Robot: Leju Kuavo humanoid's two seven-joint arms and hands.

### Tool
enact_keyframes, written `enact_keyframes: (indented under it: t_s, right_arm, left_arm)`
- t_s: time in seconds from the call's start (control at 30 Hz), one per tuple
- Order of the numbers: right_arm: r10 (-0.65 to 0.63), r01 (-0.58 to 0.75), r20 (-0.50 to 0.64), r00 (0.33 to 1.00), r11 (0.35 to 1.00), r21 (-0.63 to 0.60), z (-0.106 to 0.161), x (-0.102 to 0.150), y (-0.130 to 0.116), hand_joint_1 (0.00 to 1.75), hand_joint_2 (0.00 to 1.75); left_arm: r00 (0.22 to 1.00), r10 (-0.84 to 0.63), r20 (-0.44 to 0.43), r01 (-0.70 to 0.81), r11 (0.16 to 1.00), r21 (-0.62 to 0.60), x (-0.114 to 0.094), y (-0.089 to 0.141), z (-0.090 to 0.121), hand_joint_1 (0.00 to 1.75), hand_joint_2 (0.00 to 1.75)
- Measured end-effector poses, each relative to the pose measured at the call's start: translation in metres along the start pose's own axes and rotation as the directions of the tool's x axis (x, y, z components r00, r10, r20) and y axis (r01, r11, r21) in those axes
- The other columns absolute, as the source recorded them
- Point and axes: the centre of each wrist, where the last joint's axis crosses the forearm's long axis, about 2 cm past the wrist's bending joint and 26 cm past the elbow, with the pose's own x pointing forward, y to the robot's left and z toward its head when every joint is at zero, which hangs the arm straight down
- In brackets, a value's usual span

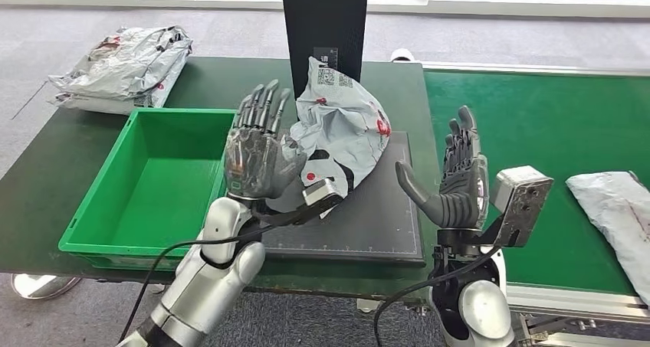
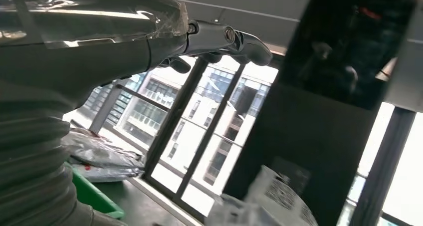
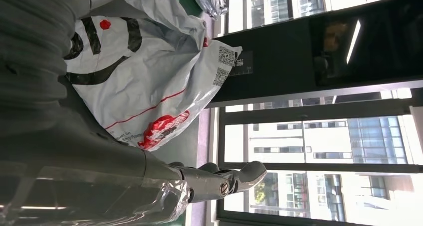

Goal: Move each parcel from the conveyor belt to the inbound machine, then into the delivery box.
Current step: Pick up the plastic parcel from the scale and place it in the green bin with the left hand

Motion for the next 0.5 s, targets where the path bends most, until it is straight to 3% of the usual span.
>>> enact_keyframes:
  t_s: [0.27,0.5]
  right_arm:
    - [-0.014,0.014,0.01,1.0,1.0,-0.01,-0.003,0.002,0.005,0.0,1.75]
    - [-0.037,0.037,0.004,0.999,0.999,0.016,-0.004,0.002,0.009,0.0,1.75]
  left_arm:
    - [0.993,-0.06,0.099,0.085,0.959,-0.271,0.016,-0.036,-0.029,0.0,1.75]
    - [0.983,-0.099,0.152,0.169,0.805,-0.569,0.018,-0.062,-0.033,0.0,1.75]
